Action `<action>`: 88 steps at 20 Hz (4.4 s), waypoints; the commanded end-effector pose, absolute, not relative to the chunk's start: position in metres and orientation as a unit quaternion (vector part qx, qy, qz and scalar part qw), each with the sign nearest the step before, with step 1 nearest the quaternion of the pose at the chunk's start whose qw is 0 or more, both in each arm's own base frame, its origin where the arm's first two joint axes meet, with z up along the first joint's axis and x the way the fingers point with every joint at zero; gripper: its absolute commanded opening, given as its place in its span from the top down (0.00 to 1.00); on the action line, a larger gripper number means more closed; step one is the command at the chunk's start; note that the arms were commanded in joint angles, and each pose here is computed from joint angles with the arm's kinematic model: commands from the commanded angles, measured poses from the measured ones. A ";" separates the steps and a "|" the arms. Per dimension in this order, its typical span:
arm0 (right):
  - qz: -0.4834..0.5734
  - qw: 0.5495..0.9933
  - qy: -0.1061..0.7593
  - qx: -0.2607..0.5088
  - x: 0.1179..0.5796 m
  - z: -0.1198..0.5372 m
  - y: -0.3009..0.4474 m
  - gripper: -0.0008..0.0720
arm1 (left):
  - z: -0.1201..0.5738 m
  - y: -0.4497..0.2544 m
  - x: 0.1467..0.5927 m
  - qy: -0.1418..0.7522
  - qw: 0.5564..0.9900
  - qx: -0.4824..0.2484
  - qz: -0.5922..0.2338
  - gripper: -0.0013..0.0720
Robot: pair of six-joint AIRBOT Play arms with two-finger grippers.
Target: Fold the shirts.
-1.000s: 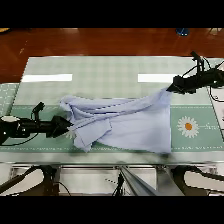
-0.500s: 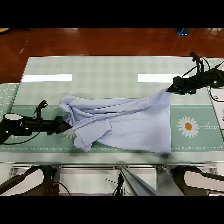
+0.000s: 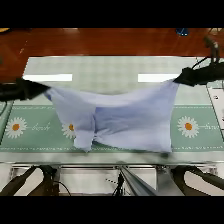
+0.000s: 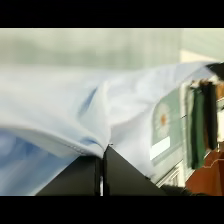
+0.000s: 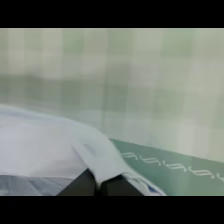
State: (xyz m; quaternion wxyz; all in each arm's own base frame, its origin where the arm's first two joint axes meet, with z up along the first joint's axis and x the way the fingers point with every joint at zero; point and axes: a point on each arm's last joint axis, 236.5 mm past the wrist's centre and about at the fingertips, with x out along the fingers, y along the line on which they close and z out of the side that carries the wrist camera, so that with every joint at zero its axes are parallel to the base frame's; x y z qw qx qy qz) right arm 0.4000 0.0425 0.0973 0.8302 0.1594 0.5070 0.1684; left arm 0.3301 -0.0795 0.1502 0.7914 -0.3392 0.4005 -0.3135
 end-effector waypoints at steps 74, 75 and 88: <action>-0.018 0.805 0.583 0.106 0.486 -0.003 -0.082 0.94 | -0.014 -0.111 0.434 0.592 0.771 -0.160 -0.170 0.95; -0.015 0.805 0.583 0.107 0.488 -0.004 -0.079 0.94 | -0.021 -0.115 0.431 0.600 0.765 -0.159 -0.172 0.95; -0.006 0.733 0.678 0.055 0.435 -0.021 -0.088 0.38 | -0.041 -0.098 0.379 0.693 0.676 -0.177 -0.179 0.45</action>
